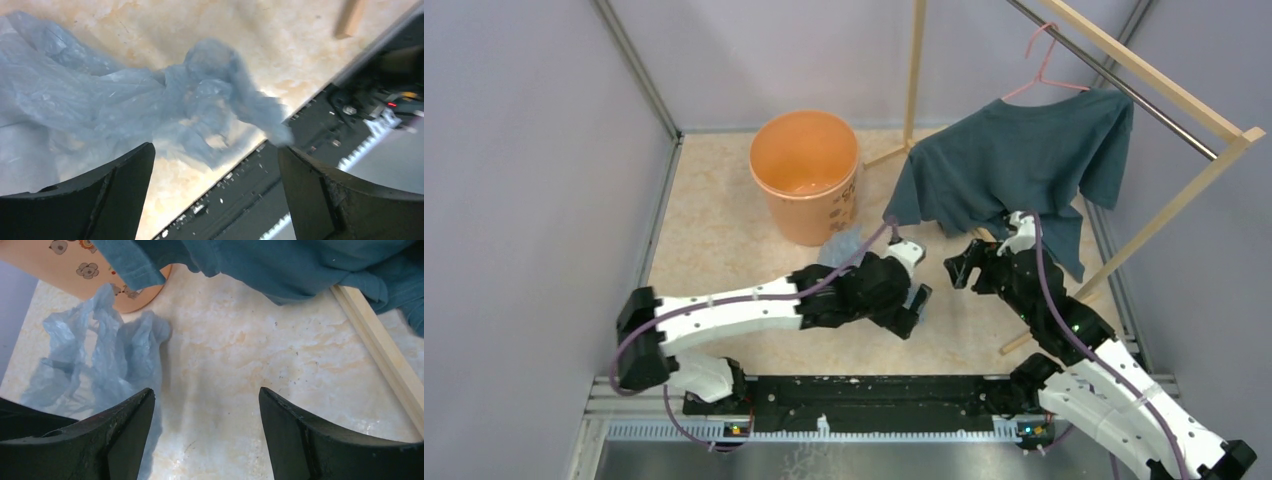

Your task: Put the trash bags into the trash bin

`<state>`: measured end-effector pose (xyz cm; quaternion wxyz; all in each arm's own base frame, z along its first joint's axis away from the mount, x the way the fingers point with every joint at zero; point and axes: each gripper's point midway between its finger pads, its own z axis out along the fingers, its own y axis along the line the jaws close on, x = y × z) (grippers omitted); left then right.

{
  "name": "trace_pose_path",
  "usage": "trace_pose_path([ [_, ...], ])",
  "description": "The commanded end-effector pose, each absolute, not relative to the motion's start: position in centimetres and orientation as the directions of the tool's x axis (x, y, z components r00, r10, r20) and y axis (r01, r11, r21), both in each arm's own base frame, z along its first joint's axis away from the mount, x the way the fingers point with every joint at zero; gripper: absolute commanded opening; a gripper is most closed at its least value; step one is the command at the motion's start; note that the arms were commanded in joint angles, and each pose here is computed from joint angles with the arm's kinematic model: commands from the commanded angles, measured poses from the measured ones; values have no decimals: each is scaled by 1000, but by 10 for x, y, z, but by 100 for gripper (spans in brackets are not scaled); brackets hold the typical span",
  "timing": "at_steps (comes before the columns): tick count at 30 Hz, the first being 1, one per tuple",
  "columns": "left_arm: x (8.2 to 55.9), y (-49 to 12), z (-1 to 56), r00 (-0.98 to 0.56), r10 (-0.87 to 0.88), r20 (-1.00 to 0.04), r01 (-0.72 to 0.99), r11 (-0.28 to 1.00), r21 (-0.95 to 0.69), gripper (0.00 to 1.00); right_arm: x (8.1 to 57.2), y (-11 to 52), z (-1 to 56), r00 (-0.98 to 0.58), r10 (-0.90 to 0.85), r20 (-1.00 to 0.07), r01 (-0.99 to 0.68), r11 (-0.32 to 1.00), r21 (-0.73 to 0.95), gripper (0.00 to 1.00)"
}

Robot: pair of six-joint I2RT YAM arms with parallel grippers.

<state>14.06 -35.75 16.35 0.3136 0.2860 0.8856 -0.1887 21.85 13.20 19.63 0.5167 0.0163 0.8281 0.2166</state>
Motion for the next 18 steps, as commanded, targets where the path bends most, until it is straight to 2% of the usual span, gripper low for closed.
trace_pose_path([
  [1,116,-363,239,-611,211,-763,692,611,-385,98,217,146,209,-472,282,-835,-249,866,434,76],
  [3,112,-351,256,-609,185,-771,693,597,-404,98,204,173,212,-501,210,-840,-414,794,446,78],
  [5,116,-333,269,-608,141,-782,661,634,-400,98,191,199,208,-536,135,-834,-546,697,464,85],
  [10,128,-290,262,-624,45,-780,546,740,-394,98,174,233,176,-680,21,-733,-584,589,558,87],
  [14,135,-277,236,-656,17,-754,464,797,-386,98,151,259,150,-677,-154,-720,-638,609,470,87],
  [18,146,-258,211,-679,-9,-734,359,868,-343,98,152,265,128,-672,-216,-708,-585,741,328,87],
])
